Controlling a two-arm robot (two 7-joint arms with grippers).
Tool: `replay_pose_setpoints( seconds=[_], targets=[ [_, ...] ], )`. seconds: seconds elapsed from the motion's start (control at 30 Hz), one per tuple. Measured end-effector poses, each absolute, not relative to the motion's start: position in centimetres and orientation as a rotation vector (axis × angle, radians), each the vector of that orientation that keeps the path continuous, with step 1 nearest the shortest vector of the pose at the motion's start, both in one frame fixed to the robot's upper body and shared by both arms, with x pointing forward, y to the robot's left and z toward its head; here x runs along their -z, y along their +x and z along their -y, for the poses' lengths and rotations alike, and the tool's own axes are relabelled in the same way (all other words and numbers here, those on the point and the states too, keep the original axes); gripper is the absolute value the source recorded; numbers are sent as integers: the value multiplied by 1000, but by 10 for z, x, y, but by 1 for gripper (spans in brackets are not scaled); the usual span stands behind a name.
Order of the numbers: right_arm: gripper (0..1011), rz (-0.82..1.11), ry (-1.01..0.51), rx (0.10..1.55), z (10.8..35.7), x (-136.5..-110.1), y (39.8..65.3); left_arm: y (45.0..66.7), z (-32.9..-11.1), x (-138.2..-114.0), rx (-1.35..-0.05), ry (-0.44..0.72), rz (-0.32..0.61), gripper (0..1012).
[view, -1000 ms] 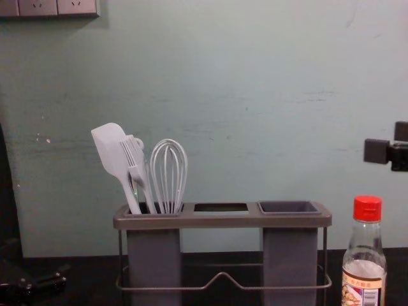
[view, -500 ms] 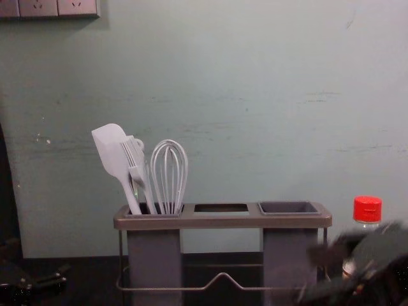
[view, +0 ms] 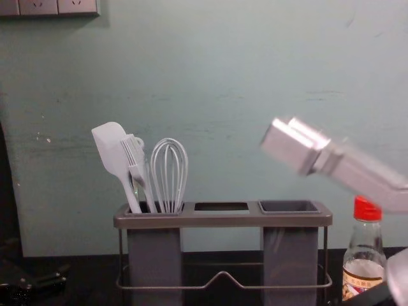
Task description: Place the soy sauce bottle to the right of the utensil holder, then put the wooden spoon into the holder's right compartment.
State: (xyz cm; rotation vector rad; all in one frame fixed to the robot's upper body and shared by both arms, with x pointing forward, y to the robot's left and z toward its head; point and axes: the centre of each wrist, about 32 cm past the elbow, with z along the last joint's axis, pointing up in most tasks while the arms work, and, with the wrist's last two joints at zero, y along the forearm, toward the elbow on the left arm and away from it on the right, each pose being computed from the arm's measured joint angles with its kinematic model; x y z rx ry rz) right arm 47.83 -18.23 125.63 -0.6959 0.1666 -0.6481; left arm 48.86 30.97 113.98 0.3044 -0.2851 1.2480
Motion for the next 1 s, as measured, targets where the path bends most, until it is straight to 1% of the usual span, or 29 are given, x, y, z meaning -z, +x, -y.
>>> replay_pose_setpoints(
  seconds=[0.2, 0.53, 1.0],
  targets=[
    [1003, -216, -743, 694, 169, -1245, 486, 489, -310, -1140, -1248, 305, 285, 1005],
    [1003, -257, -755, 737, 163, -1230, 490, 489, -310, -1140, -1248, 304, 285, 1005],
    [1003, -260, -739, 758, 162, -1227, 496, 489, -310, -1140, -1248, 304, 285, 1005]
  ],
)
